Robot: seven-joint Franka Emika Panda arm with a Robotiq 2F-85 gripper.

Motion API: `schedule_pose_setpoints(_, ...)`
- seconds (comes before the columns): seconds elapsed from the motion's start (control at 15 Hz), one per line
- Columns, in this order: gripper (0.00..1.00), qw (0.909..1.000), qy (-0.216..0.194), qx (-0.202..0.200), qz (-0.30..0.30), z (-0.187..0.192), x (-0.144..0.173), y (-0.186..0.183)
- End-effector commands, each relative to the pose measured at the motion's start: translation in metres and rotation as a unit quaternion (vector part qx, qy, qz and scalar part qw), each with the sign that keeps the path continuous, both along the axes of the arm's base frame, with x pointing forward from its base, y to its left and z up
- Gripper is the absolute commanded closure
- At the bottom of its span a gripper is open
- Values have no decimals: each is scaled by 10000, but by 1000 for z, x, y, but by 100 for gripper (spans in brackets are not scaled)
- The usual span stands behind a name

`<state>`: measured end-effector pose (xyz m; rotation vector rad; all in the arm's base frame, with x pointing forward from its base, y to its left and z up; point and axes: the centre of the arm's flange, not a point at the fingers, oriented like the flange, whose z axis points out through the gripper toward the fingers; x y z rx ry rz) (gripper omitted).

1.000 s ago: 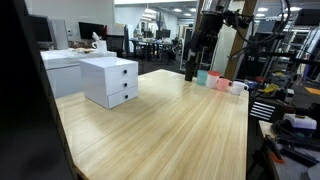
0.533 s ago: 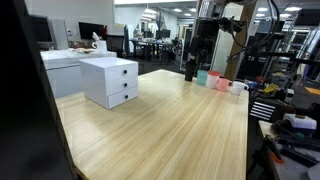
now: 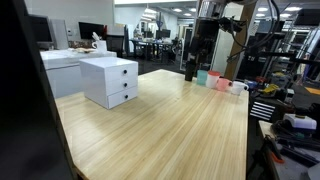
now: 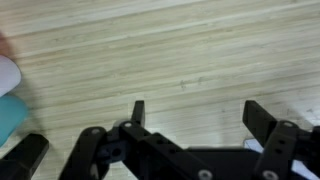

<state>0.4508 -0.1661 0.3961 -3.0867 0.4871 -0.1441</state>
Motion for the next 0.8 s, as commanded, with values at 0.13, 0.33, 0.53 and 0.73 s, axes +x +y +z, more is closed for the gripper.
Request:
schedule_pose_setpoints(0.13,0,10000,47,18,78,-2,1,-3)
schedule_pose_setpoints(0.33,0,10000,67,2,58,-3,15,-22)
schedule_pose_setpoints(0.53,0,9997,148,-55,-159,-5,38,-59)
schedule_pose_setpoints(0.73,0,9983,527,-231,-5,-11,58,-109)
